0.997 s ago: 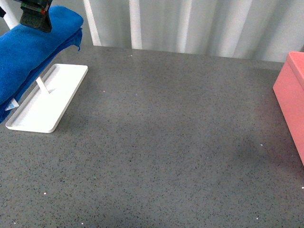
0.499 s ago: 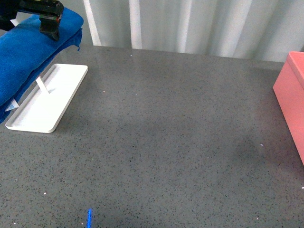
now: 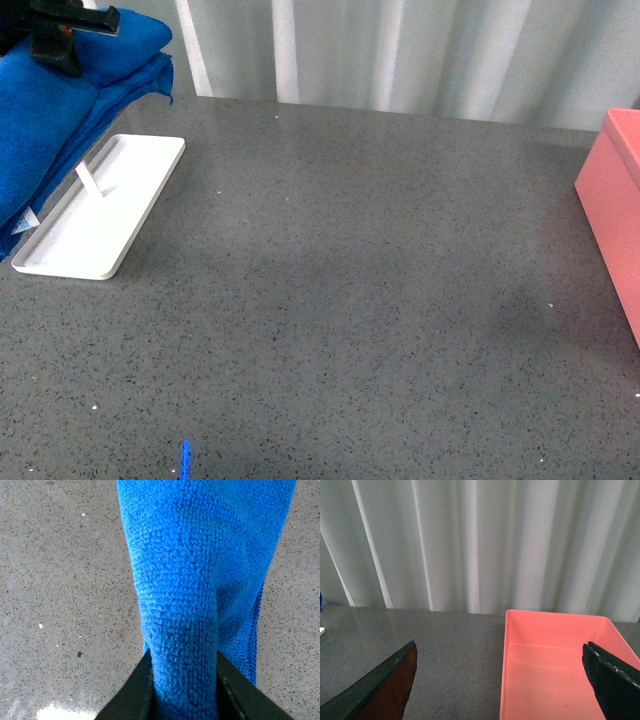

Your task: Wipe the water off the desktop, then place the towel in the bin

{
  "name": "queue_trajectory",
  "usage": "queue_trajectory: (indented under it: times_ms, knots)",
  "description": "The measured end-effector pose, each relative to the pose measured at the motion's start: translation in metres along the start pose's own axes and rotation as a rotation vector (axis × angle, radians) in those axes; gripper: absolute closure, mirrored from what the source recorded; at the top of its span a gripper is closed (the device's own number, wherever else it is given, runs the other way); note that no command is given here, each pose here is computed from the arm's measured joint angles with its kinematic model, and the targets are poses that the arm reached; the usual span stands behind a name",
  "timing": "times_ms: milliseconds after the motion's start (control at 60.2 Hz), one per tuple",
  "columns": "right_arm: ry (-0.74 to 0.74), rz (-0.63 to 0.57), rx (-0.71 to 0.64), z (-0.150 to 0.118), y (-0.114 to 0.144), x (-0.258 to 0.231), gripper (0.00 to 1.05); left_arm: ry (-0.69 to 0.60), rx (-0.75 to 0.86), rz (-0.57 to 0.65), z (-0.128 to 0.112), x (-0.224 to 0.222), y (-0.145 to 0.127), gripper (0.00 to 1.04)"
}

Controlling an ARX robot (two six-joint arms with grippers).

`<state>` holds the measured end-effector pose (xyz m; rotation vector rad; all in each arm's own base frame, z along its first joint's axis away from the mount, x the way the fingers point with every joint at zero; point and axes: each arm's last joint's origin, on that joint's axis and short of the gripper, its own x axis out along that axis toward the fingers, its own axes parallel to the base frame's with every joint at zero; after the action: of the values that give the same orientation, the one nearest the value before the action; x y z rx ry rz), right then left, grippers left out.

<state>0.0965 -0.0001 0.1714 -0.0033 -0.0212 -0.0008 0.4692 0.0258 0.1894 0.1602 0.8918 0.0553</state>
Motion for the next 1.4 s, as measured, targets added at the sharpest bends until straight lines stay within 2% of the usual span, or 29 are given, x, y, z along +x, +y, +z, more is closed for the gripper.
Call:
queue_trajectory:
  times_ms: [100, 283, 449, 598, 681, 765, 881, 1064, 1197, 1396]
  knots:
    - [0.0, 0.0, 0.0, 0.0, 0.0, 0.0, 0.07, -0.01, 0.0, -0.01, 0.001, -0.004, 0.0, 1.0]
    - [0.0, 0.0, 0.0, 0.0, 0.0, 0.0, 0.07, -0.047, 0.003, -0.018, 0.009, -0.019, -0.002, 1.0]
    - [0.0, 0.0, 0.0, 0.0, 0.0, 0.0, 0.07, -0.115, -0.002, -0.049, 0.024, -0.05, -0.003, 1.0]
    - [0.0, 0.0, 0.0, 0.0, 0.0, 0.0, 0.07, -0.232, -0.004, -0.11, 0.04, -0.096, -0.011, 1.0]
    - [0.0, 0.0, 0.0, 0.0, 0.0, 0.0, 0.07, -0.322, 0.001, -0.185, 0.042, -0.134, -0.027, 1.0]
    - [0.0, 0.0, 0.0, 0.0, 0.0, 0.0, 0.07, -0.393, -0.008, -0.294, 0.038, -0.165, -0.053, 1.0]
    - [0.0, 0.0, 0.0, 0.0, 0.0, 0.0, 0.07, -0.432, -0.015, -0.434, 0.028, -0.179, -0.09, 1.0]
    - [0.0, 0.0, 0.0, 0.0, 0.0, 0.0, 0.07, -0.39, -0.011, -0.648, 0.002, -0.175, -0.149, 1.0]
    - [0.0, 0.0, 0.0, 0.0, 0.0, 0.0, 0.07, -0.37, -0.035, -0.793, -0.011, -0.172, -0.169, 1.0]
    - [0.0, 0.0, 0.0, 0.0, 0.0, 0.0, 0.07, -0.337, -0.062, -0.844, -0.046, -0.174, -0.186, 1.0]
